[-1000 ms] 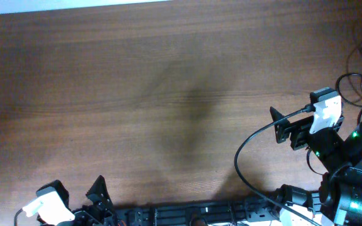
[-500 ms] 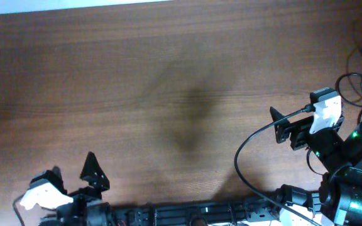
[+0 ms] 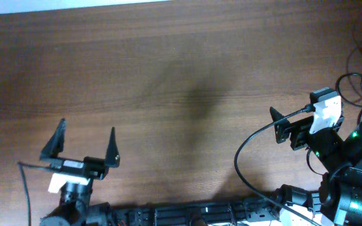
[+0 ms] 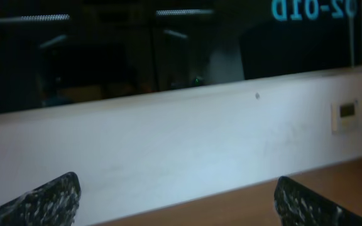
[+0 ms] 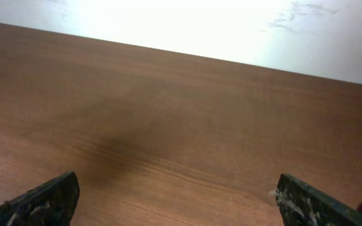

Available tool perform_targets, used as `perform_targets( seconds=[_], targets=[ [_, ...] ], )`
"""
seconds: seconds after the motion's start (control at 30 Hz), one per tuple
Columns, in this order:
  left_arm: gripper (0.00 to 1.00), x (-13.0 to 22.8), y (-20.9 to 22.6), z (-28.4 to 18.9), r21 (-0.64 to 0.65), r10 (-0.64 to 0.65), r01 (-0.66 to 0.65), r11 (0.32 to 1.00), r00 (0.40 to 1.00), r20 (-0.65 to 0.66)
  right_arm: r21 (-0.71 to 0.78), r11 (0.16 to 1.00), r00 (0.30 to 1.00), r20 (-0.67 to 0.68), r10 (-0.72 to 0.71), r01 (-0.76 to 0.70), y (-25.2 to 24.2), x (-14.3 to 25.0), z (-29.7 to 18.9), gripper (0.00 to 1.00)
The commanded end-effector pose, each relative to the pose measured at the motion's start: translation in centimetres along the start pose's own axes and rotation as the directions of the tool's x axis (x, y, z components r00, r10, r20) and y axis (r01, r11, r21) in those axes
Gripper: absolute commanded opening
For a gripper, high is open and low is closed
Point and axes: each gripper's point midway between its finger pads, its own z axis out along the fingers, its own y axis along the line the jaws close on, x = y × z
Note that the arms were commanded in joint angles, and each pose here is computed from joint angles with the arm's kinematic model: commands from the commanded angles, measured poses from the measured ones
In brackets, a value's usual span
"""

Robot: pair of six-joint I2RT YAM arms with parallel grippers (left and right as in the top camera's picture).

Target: Untangle cables

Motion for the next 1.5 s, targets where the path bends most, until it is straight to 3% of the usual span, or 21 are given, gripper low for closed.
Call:
perform_targets(
  seconds=[0.0, 0.2, 0.43, 0.53, 0.6, 0.77, 1.47],
  targets=[
    [0.99, 2.6, -1.3, 0.3, 0.076, 0.045, -0.046, 0.996, 0.999, 0.015, 0.002, 1.000, 1.000, 0.003, 0.008, -0.008, 0.0, 0.0, 0.0, 0.99],
    [0.99, 5.9, -1.5, 0.6, 0.055, 0.030, -0.033, 0.998, 0.998, 0.055, 0.002, 1.000, 1.000, 0.003, 0.008, -0.008, 0.0, 0.0, 0.0, 0.99],
    [0.99, 8.6, 1.7, 0.4, -0.151, 0.001, -0.004, 0.989, 1.000, -0.015, 0.002, 1.000, 1.000, 0.003, 0.008, -0.008, 0.0, 0.0, 0.0, 0.99],
    [0.99, 10.3, 2.7, 0.1, -0.212, -0.016, -0.002, 0.977, 0.996, -0.082, 0.002, 1.000, 1.000, 0.002, 0.008, -0.008, 0.0, 0.0, 0.0, 0.99],
    [0.99, 13.4, 2.5, -0.3, -0.213, -0.068, 0.025, 0.977, 0.978, -0.198, 0.002, 1.000, 1.000, 0.002, 0.008, -0.008, 0.0, 0.0, 0.0, 0.99],
    [0.99, 18.6, 1.9, -2.0, -0.235, -0.169, 0.078, 0.969, 0.903, -0.395, 0.002, 1.000, 1.000, 0.002, 0.008, -0.008, 0.0, 0.0, 0.0, 0.99],
    [0.99, 18.7, 2.3, -2.1, -0.251, -0.157, 0.057, 0.966, 0.904, -0.398, 0.002, 1.000, 1.000, 0.002, 0.008, -0.008, 0.0, 0.0, 0.0, 0.99]
  ],
)
